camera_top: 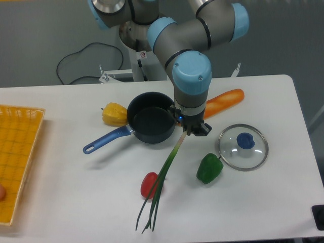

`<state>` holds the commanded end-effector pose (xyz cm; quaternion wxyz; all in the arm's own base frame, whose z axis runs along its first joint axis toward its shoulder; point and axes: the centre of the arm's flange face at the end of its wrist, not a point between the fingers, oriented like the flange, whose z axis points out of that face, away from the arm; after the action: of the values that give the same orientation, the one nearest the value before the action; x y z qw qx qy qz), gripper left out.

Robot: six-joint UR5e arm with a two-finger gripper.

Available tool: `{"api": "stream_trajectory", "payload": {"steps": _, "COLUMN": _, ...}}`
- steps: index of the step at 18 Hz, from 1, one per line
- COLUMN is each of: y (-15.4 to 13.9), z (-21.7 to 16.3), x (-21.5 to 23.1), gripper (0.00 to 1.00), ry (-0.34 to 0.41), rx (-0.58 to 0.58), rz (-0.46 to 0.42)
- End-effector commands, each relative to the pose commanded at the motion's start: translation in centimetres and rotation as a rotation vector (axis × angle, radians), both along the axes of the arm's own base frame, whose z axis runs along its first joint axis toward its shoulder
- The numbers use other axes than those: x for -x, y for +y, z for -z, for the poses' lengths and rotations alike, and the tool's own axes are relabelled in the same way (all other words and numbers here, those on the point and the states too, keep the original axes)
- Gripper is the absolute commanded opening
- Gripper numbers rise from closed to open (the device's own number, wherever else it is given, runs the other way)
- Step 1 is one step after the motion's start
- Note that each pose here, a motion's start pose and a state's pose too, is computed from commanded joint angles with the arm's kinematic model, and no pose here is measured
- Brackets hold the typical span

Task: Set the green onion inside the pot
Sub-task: 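Lift the held green onion up from the table toward the saucepan, then raise the gripper high and swing the onion over the dark saucepan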

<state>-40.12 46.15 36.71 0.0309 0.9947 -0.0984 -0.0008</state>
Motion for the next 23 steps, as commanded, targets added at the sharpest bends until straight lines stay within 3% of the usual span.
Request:
{"api": "stream_trajectory", "payload": {"steps": 10, "y": -1.5, "z": -1.4, "x": -0.5, "gripper": 0.14, "ry": -0.014, "rx": 0.024, "rz": 0.007}}
{"api": "stream_trajectory", "payload": {"steps": 18, "y": -3.7, "z": -3.5, "x": -2.6, "gripper": 0.14, "ry": -0.081, "rx": 0.090, "rz": 0.088}}
{"api": "stream_trajectory", "payload": {"steps": 23, "y": -5.7, "z": -4.5, "x": -3.8, "gripper": 0.14, "ry": -0.118, "rx": 0.200, "rz": 0.221}}
